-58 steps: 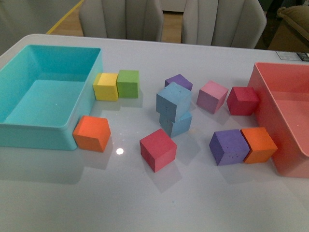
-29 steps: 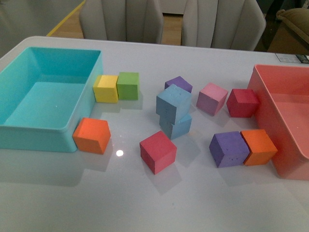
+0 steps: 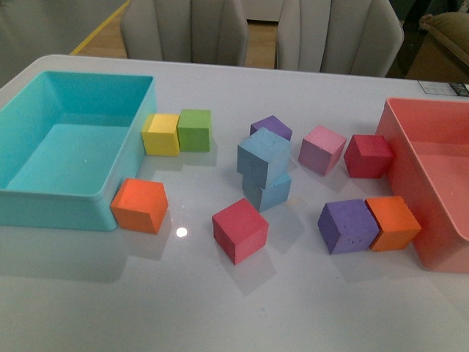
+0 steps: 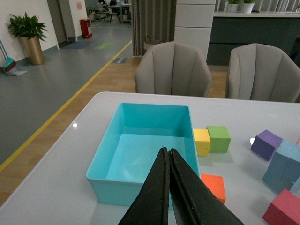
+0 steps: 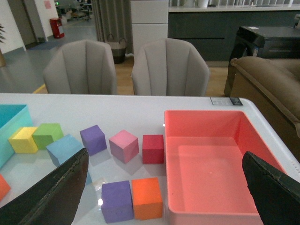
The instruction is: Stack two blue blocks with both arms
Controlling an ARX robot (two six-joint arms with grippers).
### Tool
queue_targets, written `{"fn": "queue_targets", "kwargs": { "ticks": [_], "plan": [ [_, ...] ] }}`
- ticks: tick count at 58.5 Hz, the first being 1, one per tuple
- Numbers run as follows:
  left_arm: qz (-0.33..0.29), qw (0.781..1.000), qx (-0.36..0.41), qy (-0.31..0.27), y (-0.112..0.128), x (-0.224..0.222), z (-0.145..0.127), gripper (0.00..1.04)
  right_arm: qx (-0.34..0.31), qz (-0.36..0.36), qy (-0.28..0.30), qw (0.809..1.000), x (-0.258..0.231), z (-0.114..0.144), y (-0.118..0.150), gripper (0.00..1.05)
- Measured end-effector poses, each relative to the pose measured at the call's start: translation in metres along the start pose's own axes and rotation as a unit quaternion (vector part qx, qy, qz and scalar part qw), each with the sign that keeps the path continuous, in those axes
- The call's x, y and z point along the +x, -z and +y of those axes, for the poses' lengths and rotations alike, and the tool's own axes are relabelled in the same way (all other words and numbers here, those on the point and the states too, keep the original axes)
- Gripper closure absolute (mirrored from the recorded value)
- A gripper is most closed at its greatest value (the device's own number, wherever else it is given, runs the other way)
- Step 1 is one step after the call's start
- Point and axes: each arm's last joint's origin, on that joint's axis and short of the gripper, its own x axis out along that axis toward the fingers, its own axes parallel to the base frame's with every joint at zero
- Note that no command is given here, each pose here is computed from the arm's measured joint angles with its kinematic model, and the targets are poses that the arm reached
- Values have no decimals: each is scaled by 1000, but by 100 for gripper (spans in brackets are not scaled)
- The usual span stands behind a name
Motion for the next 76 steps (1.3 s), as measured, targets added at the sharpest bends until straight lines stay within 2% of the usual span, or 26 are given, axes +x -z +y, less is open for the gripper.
{"fn": "queue_targets", "kwargs": {
  "ticks": [20,27,49,76],
  "plan": [
    [0,1000,0,0,0,0,0,103,0,0,0,1000,0,0,0,9],
    [0,1000,0,0,0,0,0,76,0,0,0,1000,0,0,0,9],
    [0,1000,0,0,0,0,0,8,0,0,0,1000,0,0,0,9],
    [0,1000,0,0,0,0,0,9,0,0,0,1000,0,0,0,9]
  ]
}}
